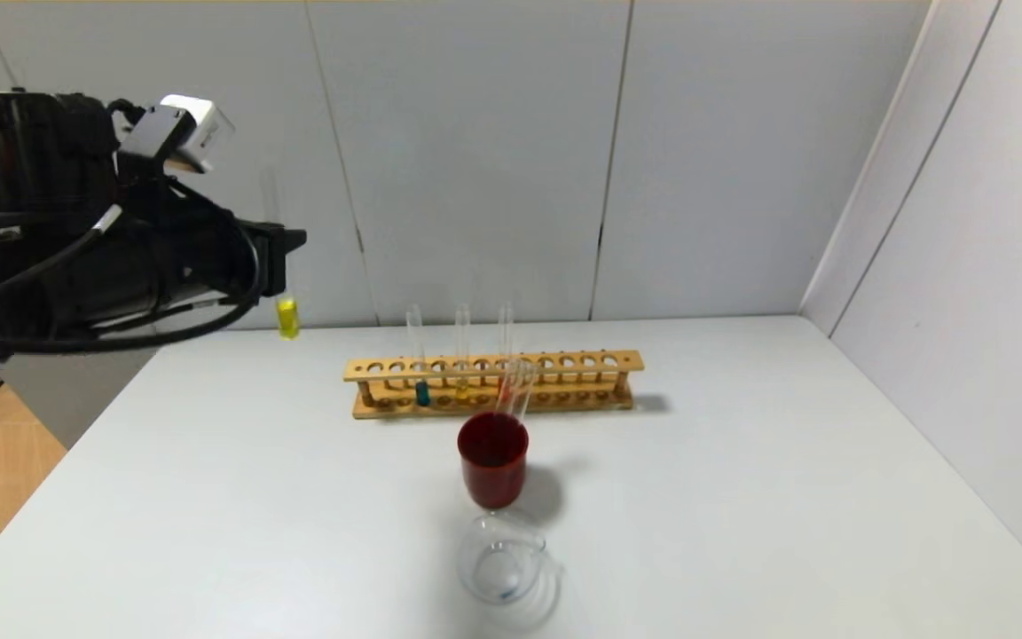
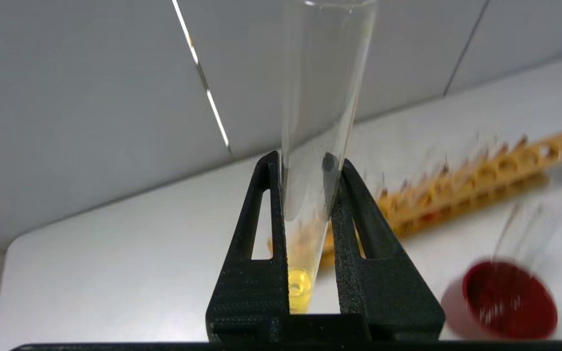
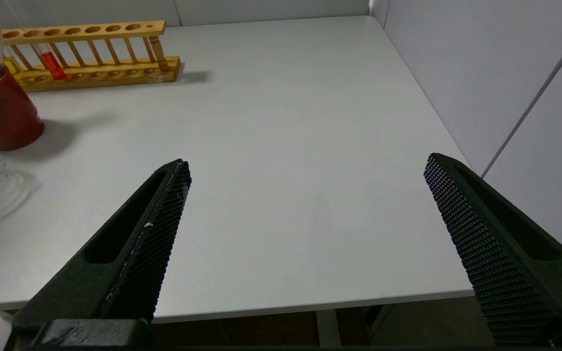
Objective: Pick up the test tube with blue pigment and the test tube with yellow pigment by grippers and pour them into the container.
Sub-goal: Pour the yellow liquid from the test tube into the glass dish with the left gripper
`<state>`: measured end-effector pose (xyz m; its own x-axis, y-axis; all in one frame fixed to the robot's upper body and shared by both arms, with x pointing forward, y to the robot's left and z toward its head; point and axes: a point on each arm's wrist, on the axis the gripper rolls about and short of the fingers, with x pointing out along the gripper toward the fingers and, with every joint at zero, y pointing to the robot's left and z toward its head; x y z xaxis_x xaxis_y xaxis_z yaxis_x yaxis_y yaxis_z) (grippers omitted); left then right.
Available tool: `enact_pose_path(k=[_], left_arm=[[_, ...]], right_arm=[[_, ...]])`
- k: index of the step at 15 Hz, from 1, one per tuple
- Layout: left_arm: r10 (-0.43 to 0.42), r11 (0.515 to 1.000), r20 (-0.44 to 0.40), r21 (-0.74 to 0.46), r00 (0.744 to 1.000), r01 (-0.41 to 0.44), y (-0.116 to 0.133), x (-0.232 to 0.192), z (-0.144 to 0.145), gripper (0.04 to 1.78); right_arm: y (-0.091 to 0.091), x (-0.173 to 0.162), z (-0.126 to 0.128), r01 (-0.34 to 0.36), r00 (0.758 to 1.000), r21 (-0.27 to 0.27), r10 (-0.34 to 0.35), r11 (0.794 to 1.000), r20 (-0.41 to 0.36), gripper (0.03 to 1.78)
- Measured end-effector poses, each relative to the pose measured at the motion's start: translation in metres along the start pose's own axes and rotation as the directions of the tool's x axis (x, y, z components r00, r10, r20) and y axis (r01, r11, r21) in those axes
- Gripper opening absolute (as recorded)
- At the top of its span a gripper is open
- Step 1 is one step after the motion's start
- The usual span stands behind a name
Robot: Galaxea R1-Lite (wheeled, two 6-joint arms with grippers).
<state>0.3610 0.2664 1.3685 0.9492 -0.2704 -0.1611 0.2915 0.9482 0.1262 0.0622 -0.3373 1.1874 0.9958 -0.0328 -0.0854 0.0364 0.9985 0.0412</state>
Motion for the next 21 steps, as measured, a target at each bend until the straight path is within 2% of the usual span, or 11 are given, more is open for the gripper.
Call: enact_pose_path(k=[2, 7, 10, 13, 15, 18, 21], left_arm=[[-0.021, 0.997, -0.038, 0.068, 0.999, 0.024, -0.014, -0.029, -0.017, 0.31], [-0.089, 0.983, -0.119, 0.151, 0.989, 0.107, -0.037, -0.083, -0.063, 0.31], [-0.127, 0.949, -0.176, 0.266, 0.976, 0.171, -0.044, -0.099, -0.088, 0.31], [-0.172, 0.920, -0.223, 0.311, 0.959, 0.237, -0.057, -0.103, -0.101, 0.31], [-0.147, 0.889, -0.256, 0.390, 0.955, 0.242, -0.064, -0.099, -0.106, 0.31], [-0.134, 0.800, -0.294, 0.531, 0.946, 0.278, -0.076, -0.091, -0.110, 0.31], [-0.146, 0.752, -0.333, 0.574, 0.931, 0.324, -0.094, -0.082, -0.115, 0.31]], right_arm=[[0.000, 0.000, 0.000, 0.000, 1.000, 0.000, 0.000, 1.000, 0.000, 1.75], [0.000, 0.000, 0.000, 0.000, 1.000, 0.000, 0.000, 1.000, 0.000, 1.75], [0.000, 0.000, 0.000, 0.000, 1.000, 0.000, 0.000, 1.000, 0.000, 1.75], [0.000, 0.000, 0.000, 0.000, 1.000, 0.000, 0.000, 1.000, 0.000, 1.75], [0.000, 0.000, 0.000, 0.000, 1.000, 0.000, 0.000, 1.000, 0.000, 1.75], [0.000, 0.000, 0.000, -0.001, 1.000, 0.000, 0.001, 1.000, 0.000, 1.75], [0.000, 0.000, 0.000, 0.000, 1.000, 0.000, 0.000, 1.000, 0.000, 1.75]])
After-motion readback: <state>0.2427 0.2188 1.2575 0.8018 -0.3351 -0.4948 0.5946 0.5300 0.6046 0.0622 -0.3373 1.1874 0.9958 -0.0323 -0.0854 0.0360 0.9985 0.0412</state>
